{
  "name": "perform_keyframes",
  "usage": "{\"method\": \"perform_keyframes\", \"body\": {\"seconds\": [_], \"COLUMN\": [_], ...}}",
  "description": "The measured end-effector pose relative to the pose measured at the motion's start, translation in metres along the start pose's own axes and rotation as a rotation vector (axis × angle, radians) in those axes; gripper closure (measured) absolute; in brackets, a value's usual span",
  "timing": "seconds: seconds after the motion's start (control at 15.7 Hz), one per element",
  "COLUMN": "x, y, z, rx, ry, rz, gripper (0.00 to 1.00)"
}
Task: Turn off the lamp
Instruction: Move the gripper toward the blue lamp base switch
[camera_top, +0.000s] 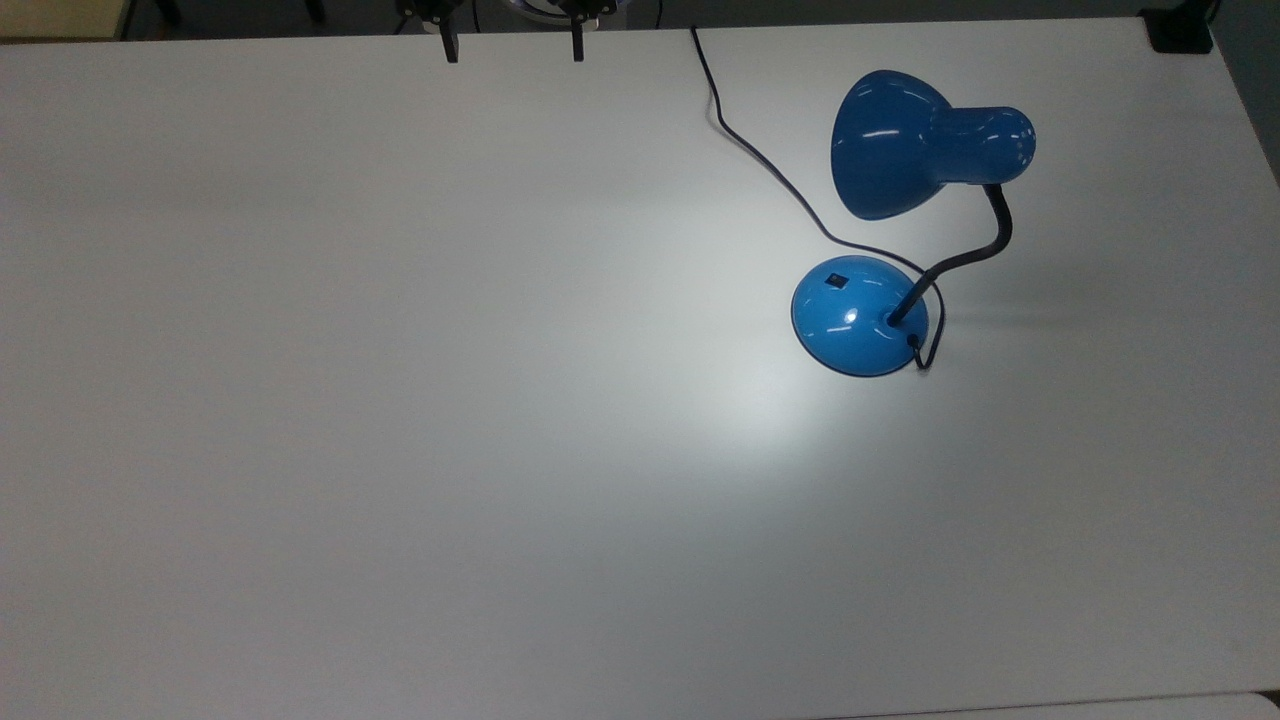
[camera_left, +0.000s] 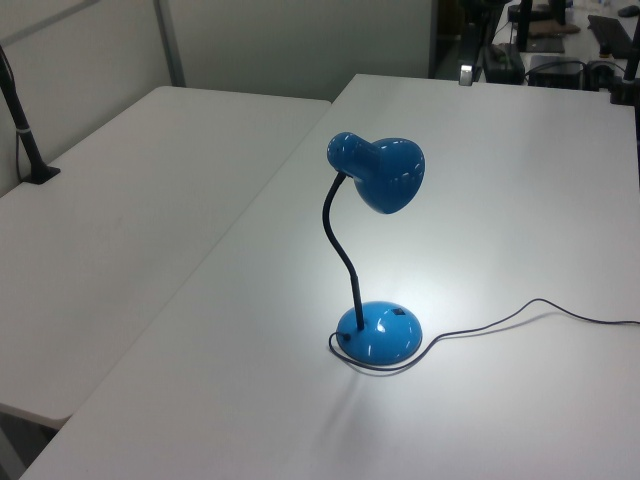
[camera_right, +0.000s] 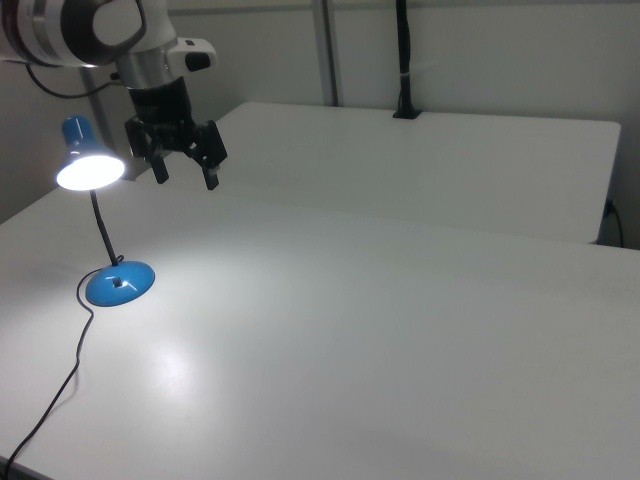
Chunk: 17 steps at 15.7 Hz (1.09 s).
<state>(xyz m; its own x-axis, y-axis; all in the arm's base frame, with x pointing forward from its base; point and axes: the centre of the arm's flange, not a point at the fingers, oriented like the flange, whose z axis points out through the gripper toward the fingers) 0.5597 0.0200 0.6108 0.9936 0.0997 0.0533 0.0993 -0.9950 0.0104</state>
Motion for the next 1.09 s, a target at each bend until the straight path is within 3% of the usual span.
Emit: {"method": "perform_keyframes", "body": {"seconds": [0.26, 0.57, 1.09], "x": [-0.006, -0.009, -0.015], "y": [0.0, -0.017, -0.089], "z": [0.013, 0.041, 0.091], "rx": [0.015, 0.03, 0.151], "ry": [-0.077, -0.145, -0.229], "rz": [-0.255, -0.294, -0.125], "gripper": [0.0, 0.04, 0.88]}}
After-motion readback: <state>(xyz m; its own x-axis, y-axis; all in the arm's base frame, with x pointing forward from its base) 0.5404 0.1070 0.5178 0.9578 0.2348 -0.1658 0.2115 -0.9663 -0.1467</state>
